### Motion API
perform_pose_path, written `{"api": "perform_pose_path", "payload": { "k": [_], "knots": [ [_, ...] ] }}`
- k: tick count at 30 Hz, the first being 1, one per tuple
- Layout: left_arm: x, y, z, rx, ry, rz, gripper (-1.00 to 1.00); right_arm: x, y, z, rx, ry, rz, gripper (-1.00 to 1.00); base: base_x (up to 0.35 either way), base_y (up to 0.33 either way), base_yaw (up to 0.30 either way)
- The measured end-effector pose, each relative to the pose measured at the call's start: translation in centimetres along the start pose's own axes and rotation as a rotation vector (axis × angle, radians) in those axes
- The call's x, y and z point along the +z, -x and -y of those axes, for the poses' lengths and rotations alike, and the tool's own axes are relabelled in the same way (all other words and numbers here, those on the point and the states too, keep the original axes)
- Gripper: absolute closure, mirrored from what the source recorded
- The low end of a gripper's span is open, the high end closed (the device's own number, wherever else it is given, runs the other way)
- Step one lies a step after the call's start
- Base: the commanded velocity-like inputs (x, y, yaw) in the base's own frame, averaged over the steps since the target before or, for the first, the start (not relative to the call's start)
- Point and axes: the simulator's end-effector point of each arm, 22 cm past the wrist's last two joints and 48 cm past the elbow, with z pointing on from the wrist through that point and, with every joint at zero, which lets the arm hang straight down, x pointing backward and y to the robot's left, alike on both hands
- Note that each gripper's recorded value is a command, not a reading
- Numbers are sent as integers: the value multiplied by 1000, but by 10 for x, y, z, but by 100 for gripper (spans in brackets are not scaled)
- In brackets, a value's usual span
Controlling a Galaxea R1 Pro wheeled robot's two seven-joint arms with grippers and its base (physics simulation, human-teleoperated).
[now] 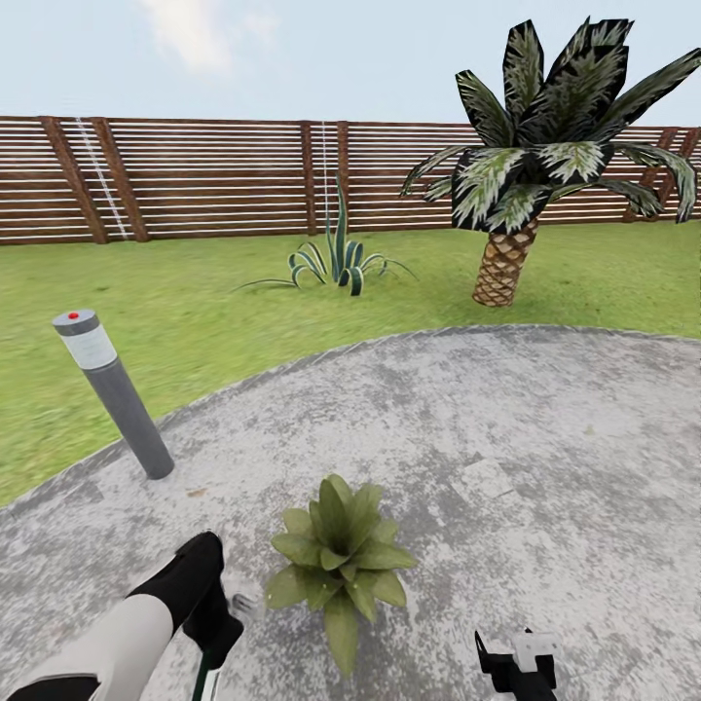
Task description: Pick up the pesticide atomizer in the garden and spray insectifuge to fully cover both potted plants in the garden.
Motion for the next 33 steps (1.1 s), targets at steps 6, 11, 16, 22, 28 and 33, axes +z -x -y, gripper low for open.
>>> {"api": "perform_pose_path", "payload": {
  "k": [6,11,16,22,28,33],
  "knots": [
    [3,-6,-4,8,19,-18,100,0,0,-1,1,1,0,-100,-125,0,-1],
    [-3,4,-1,17,25,2,100,0,0,-2,2,2,0,-100,-32,0,0],
    [-10,16,5,27,22,22,100,0,0,-2,2,2,0,-100,-1,0,0],
    [-17,25,6,53,44,31,100,0,0,-2,2,2,0,-100,0,0,0],
    [-19,17,-11,60,85,14,100,0,0,-2,2,2,0,-100,0,0,0],
    [-16,10,-20,62,95,6,100,0,0,-2,2,2,0,-100,0,0,0]
  ]
}}
